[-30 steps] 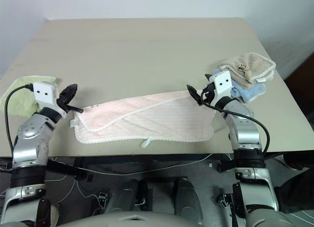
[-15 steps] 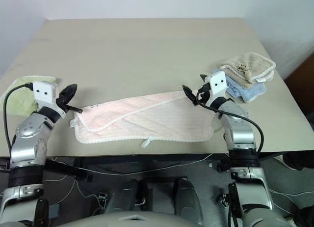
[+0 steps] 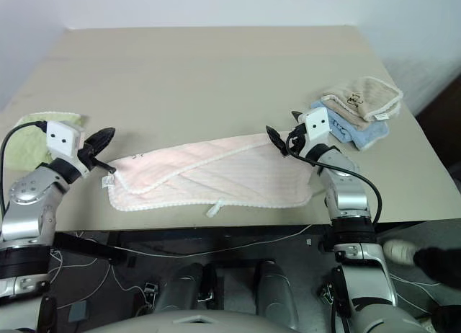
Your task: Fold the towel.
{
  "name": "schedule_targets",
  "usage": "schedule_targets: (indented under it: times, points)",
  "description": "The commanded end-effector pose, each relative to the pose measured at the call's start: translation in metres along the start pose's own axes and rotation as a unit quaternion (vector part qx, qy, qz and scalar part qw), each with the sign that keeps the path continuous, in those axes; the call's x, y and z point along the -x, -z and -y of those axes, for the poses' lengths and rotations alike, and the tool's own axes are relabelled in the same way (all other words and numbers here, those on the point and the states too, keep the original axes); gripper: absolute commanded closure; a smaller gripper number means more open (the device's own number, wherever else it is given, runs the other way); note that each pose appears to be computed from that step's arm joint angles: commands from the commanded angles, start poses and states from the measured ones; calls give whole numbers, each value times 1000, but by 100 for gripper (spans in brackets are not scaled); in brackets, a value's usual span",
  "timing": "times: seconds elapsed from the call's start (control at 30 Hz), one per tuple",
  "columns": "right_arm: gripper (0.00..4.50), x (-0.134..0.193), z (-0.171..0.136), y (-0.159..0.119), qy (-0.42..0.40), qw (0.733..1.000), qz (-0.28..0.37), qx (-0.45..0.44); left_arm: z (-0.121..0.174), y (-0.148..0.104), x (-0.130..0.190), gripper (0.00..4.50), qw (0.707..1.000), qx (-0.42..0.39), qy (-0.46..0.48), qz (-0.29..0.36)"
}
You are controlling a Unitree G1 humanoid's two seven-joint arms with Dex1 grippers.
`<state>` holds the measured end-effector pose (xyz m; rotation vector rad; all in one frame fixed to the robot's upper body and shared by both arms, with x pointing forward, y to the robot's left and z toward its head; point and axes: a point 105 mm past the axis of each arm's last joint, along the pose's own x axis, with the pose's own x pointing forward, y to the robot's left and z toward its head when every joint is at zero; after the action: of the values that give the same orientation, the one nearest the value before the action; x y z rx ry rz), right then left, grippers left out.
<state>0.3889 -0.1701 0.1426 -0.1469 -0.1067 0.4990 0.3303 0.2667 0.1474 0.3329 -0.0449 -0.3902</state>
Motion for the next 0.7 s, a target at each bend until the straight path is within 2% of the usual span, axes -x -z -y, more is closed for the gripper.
schedule_targets:
  times: [0.03, 0.13, 0.33, 0.53, 0.7]
  points:
    - [0, -4, -1, -15, -4, 1000, 26, 12, 21, -15, 8, 410, 995, -33, 90, 18]
    - [0, -3, -1, -11, -5, 1000, 21, 11, 42, -8, 23, 325, 980, -32, 197, -15]
    - [0, -5, -1, -12, -1, 1000, 23, 13, 63, 0, 30, 119, 943, -94, 311, -67]
    - [0, 0, 2, -11, 11, 1000, 23, 15, 72, 8, 27, 119, 917, -130, 366, -92]
    - [0, 2, 2, -11, 16, 999, 25, 15, 67, 16, 17, 119, 905, -188, 366, -107]
